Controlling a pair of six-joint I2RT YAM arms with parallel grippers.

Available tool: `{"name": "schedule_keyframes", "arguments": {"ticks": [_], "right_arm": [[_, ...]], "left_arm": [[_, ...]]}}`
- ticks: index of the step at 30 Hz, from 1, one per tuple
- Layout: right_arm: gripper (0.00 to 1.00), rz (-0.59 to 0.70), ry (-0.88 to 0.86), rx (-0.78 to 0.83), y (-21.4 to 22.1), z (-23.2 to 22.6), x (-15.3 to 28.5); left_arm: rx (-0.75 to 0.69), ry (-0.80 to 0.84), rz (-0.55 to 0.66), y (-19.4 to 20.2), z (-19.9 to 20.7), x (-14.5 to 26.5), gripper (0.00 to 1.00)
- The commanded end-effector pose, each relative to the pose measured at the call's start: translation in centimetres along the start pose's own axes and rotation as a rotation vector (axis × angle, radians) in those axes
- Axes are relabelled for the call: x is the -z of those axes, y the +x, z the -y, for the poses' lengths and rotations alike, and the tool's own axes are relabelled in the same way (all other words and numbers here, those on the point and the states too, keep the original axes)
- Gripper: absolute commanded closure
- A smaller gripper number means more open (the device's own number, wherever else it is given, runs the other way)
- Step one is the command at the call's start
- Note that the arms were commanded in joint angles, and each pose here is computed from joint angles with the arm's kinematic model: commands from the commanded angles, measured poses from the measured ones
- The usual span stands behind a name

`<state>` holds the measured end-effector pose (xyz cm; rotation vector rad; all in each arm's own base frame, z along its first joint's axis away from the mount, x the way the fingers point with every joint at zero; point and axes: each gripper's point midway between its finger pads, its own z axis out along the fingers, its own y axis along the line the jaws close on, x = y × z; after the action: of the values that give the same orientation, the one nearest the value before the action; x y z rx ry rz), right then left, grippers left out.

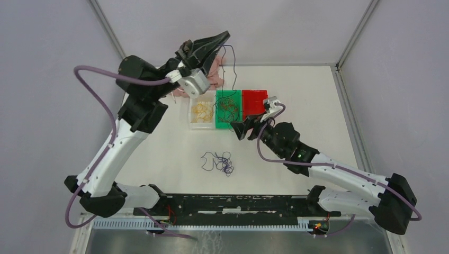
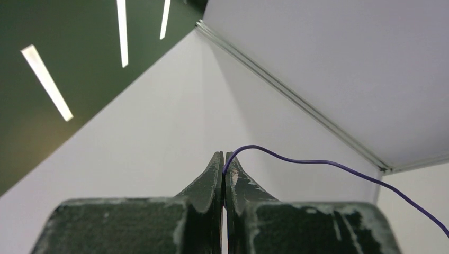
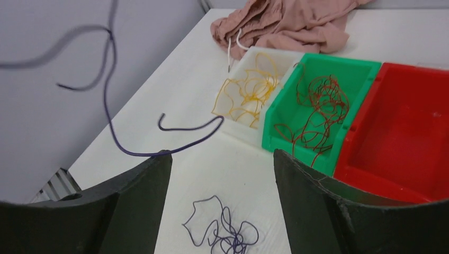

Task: Untangle the cables
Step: Place the cable in the bin.

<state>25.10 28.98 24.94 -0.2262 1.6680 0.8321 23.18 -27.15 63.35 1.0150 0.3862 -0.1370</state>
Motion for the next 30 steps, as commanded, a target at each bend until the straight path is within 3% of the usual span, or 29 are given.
{"name": "schedule_keyframes", "arguments": {"ticks": [1,8,15,22,30], "right_arm": [[0.24,0.048,0.103,0.000,-4.3,1.3,-0.9],[0.26,0.066,0.397,-0.068,-5.1,9.7,-0.3],[0.36,-0.007,0.594,-0.098,-3.1,15.9,0.8],[0.36,-0.025,0.699,-0.150,-1.9,19.4,2.6],[0.37,-0.002,0.761,-0.224,-1.7,21.6,4.5]], "left_arm": [[0.119,0.023,0.004,2.3,2.4,-2.1,0.97],[0.197,0.042,-0.054,7.9,6.2,-4.9,0.97],[0.226,0.028,-0.196,15.7,9.6,-7.6,0.97],[0.244,0.029,-0.319,21.9,12.6,-9.5,0.97],[0.254,0.059,-0.403,26.5,16.7,-9.1,0.97]]}}
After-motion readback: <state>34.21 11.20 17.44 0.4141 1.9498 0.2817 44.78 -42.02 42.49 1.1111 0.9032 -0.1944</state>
